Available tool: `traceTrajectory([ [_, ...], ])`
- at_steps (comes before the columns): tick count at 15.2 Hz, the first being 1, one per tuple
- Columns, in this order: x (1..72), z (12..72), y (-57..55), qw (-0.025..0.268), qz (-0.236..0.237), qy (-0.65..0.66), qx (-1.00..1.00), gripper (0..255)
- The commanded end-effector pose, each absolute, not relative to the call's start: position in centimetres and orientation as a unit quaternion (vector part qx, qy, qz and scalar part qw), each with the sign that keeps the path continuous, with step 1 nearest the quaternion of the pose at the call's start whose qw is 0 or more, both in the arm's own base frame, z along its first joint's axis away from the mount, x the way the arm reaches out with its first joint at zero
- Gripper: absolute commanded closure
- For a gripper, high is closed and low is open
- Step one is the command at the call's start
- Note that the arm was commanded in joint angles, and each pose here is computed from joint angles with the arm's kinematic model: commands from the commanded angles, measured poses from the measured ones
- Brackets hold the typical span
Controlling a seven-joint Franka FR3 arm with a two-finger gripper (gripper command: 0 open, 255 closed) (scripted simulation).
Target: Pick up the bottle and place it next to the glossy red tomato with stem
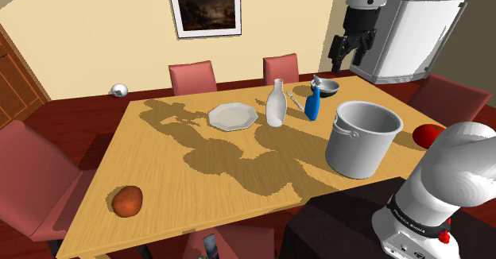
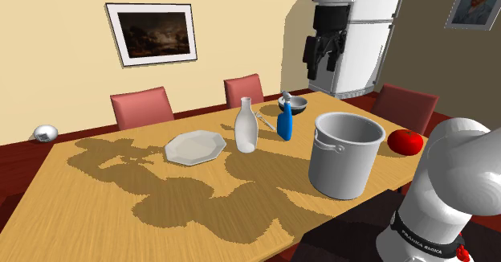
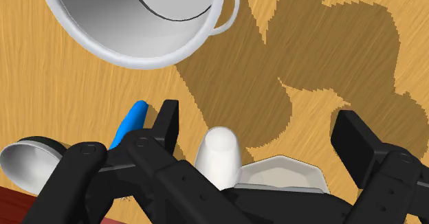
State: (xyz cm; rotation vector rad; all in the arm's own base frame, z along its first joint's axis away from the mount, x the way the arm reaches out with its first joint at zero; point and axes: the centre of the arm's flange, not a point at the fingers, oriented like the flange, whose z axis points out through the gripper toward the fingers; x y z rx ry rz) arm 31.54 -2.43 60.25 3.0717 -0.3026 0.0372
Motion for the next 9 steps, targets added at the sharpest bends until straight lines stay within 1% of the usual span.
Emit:
traceTrajectory([
  [1, 31.5, 60.3, -2.4, 0.027, 0.012, -0.098, 0.995, 0],
  [9, 41.0, 55.8, -5.3, 0.020, 0.004, -0.102, 0.995, 0],
])
